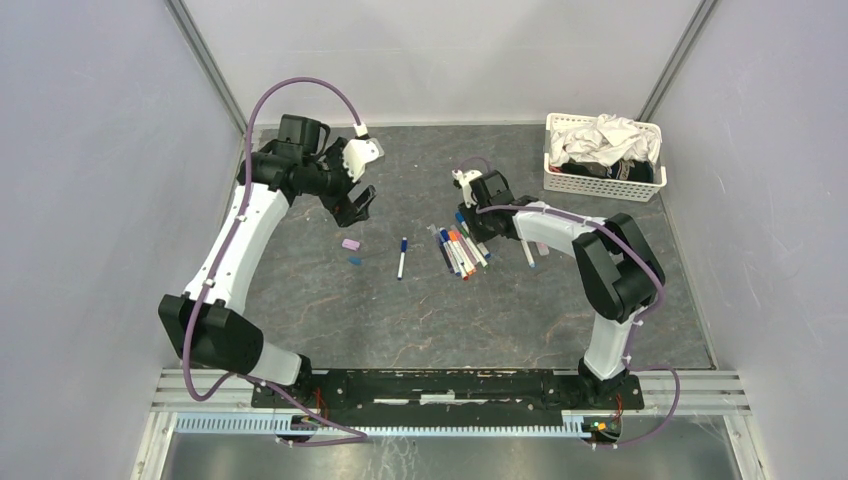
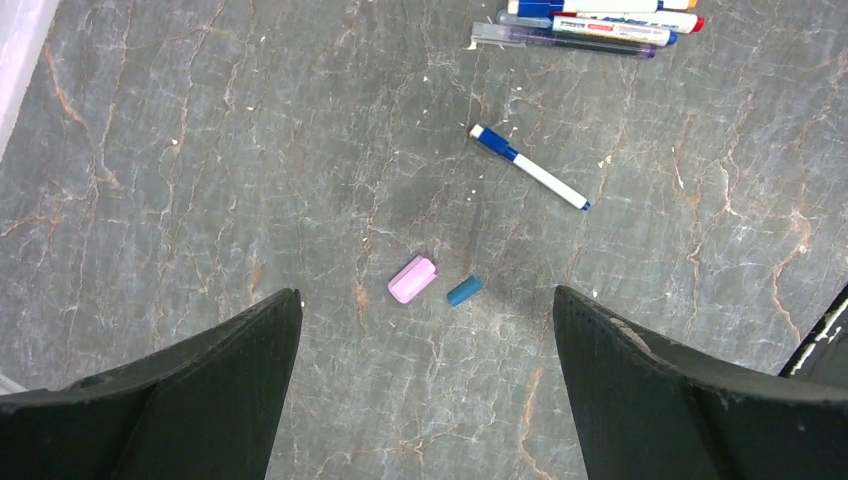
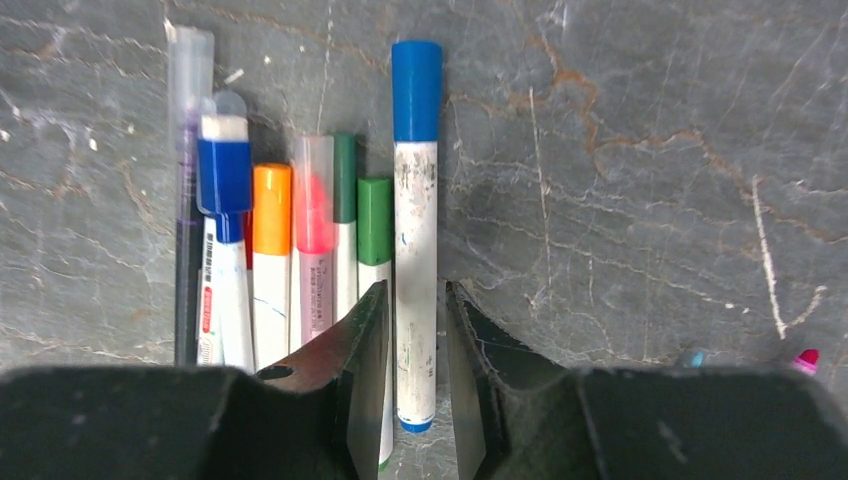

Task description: Open the pen caps

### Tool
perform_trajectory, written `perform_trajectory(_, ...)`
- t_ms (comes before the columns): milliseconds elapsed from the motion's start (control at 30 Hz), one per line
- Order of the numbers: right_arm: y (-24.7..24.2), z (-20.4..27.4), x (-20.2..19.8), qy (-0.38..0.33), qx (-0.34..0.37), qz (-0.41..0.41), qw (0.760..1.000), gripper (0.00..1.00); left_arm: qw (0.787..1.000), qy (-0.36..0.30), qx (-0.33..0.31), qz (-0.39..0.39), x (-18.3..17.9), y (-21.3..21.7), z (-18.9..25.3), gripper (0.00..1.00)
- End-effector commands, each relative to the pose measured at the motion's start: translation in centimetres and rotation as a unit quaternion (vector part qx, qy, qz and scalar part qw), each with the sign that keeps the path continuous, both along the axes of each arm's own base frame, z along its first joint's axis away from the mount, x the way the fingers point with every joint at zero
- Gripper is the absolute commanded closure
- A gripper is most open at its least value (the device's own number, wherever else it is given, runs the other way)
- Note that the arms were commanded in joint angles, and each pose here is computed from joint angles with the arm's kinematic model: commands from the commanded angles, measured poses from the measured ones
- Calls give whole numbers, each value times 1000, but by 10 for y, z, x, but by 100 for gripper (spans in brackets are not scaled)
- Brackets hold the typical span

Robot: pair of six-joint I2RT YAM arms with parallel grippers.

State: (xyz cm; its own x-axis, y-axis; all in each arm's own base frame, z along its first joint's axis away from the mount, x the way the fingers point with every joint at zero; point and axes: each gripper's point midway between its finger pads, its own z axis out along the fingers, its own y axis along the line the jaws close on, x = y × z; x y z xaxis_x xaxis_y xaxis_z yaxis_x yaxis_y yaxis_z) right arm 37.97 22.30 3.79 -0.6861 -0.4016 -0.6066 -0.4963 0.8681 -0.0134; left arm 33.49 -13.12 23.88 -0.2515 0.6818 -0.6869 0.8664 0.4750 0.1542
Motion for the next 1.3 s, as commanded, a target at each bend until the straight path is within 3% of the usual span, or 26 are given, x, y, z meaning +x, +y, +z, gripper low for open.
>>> perform_trajectory(0,-4,-17,-2,4,-11,0,1000,69,1000,5,-15,12,-2,-2,8,0)
perform_trajectory(233,-17,-28,-6,8,-26,-15,1000,68,1000,23,-16,-12,-11,-5,-1,0)
perform_trajectory(333,-19,-29,-7,19,1,-19,1000,70,998,42,-22,-33,-20,-10,-8,0)
perform_trajectory(533,-16,10,-1,-10,49,1,999,100,993,79,-31,-78,-38,-19,-36,0)
perform_trajectory(700,10,64,-12,-15,118,64,991,100,986,64,-28,-151,-56,-28,-52,0)
perform_trajectory(800,39,89,-36,20,183,128,975,100,981,38,-4,-192,-62,-38,-56,0)
perform_trajectory(1000,89,104,-110,111,239,260,929,100,968,-8,12,-251,-58,-52,-53,0)
perform_trajectory(1267,119,112,-156,181,303,342,871,100,946,-55,39,-318,-66,-61,-57,0)
